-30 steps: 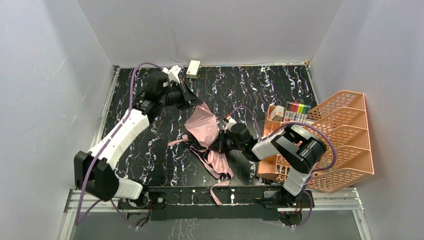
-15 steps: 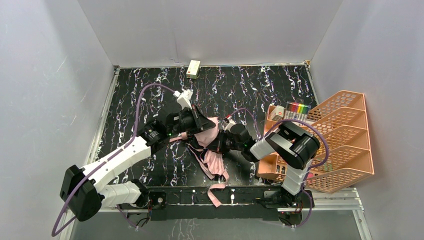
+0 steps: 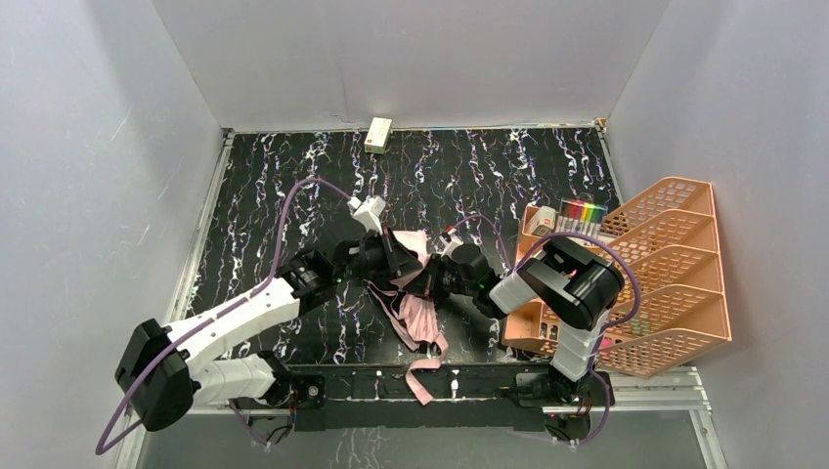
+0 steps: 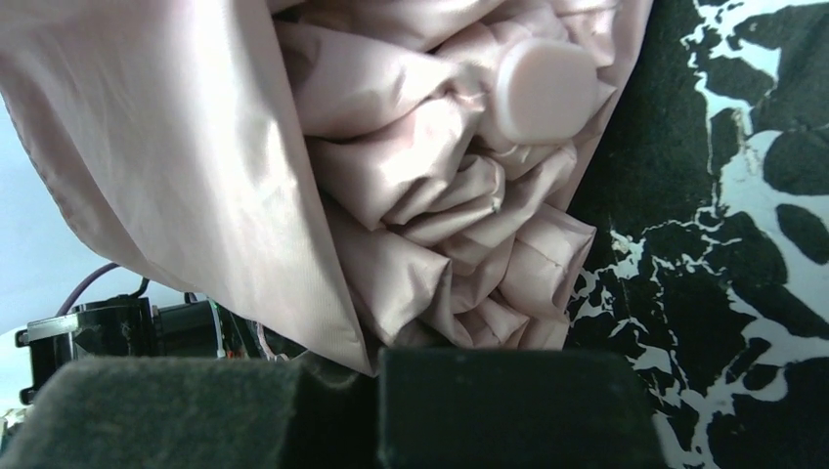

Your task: Put away the umbrella

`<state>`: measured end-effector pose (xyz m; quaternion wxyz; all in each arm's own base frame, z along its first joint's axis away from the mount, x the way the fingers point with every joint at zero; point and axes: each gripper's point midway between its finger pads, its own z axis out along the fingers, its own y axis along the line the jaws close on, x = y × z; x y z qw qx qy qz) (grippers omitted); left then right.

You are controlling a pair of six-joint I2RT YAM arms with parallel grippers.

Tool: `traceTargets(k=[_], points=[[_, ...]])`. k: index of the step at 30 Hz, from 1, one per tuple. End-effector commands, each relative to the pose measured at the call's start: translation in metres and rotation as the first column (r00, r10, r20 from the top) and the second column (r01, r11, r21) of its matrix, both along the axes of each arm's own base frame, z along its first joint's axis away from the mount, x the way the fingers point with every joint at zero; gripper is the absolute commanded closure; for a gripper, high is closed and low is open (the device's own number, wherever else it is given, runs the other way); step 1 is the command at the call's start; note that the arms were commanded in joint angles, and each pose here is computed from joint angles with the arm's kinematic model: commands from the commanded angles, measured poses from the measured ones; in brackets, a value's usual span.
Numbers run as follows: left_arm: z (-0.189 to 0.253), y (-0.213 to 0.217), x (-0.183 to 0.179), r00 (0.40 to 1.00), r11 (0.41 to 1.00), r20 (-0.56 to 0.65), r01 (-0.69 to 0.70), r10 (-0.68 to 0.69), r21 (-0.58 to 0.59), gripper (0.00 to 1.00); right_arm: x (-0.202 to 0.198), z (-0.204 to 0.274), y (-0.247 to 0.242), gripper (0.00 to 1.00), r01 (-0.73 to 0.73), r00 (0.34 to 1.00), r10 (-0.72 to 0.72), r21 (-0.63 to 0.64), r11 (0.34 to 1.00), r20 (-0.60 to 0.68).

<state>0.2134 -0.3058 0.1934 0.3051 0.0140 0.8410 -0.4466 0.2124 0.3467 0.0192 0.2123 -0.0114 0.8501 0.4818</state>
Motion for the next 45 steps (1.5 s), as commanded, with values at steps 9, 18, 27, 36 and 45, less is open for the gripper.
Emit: traceTargets(k=[9,18,27,36,45], points=[[-0.051,0.0,-0.046,0.998,0.999,0.046,0.043,-0.043,-0.002,1.0,-0.029,-0.04,-0.024,1.0,-0.02,0.992,0.004,-0.126,0.992,-0.124],[-0.1,-0.004,-0.065,0.998,0.999,0.022,0.051,-0.051,-0.013,1.0,-0.03,-0.02,-0.044,0.92,0.021,0.999,-0.027,-0.167,0.986,-0.03],[-0.126,0.004,-0.069,0.999,0.998,0.012,0.042,-0.043,0.044,1.0,-0.022,0.013,-0.08,0.82,0.114,0.99,-0.086,-0.277,0.954,0.111],[-0.149,-0.009,-0.082,0.992,0.987,0.002,0.122,-0.123,0.107,1.0,-0.017,0.067,-0.097,0.85,0.157,0.952,-0.081,-0.24,0.958,0.297],[-0.181,-0.004,-0.103,0.987,0.973,-0.058,0.161,-0.153,0.164,1.0,-0.037,0.113,-0.055,0.88,-0.108,0.906,0.127,-0.069,0.992,0.404]])
